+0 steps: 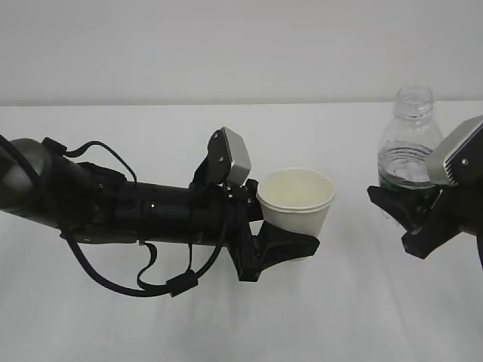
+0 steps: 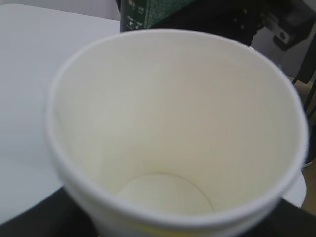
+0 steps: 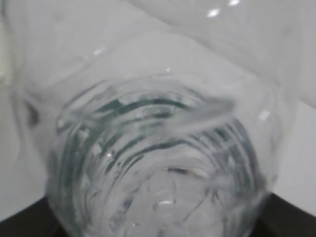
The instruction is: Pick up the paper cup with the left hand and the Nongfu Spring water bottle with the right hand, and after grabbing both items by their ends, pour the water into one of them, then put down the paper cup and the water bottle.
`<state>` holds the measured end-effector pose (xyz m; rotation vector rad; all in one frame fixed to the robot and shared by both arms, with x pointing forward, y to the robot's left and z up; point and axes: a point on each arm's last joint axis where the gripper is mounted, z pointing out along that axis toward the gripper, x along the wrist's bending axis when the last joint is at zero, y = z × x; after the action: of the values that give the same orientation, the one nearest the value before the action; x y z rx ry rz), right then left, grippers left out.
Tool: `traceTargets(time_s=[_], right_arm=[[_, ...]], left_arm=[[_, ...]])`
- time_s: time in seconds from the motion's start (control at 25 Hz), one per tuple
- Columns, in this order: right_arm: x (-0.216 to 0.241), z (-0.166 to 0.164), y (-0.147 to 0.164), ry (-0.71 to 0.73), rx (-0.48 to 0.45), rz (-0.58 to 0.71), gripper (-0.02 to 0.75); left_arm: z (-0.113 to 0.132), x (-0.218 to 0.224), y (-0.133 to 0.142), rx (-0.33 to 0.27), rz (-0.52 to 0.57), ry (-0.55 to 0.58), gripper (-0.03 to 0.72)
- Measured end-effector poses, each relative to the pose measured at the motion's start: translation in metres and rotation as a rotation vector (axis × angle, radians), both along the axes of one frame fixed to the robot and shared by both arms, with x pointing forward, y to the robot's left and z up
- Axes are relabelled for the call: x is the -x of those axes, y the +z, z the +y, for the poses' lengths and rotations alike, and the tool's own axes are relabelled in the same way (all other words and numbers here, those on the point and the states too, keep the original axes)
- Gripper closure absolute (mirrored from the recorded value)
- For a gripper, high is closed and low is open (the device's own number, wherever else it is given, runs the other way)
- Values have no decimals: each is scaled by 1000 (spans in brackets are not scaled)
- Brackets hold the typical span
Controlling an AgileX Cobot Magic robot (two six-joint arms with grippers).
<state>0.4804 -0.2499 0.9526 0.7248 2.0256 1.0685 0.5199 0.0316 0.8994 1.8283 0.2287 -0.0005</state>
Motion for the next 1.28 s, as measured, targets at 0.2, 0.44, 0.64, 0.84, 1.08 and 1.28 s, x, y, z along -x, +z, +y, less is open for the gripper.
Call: traceTargets(time_s=[0.2, 0.44, 0.64, 0.84, 1.08, 1.28], right_arm=[[0, 0, 0, 53, 107, -60, 271], [-1, 0, 1, 98, 199, -116, 271], [-8, -1, 7, 99, 248, -141, 271], [-13, -4, 9, 86, 292, -129, 271], [-13, -6, 6, 93, 351, -113, 290], [-13, -6, 5, 107, 377, -123, 300]], left_arm=[[0, 0, 0, 2, -16, -6, 220], [-1, 1, 1, 17, -19, -15, 221], [-1, 1, 2, 26, -27, -23, 223], [-5, 4, 3, 34, -43, -29, 223], [-14, 8, 6, 65, -72, -4, 230], [-15, 8, 7, 69, -80, -2, 232]])
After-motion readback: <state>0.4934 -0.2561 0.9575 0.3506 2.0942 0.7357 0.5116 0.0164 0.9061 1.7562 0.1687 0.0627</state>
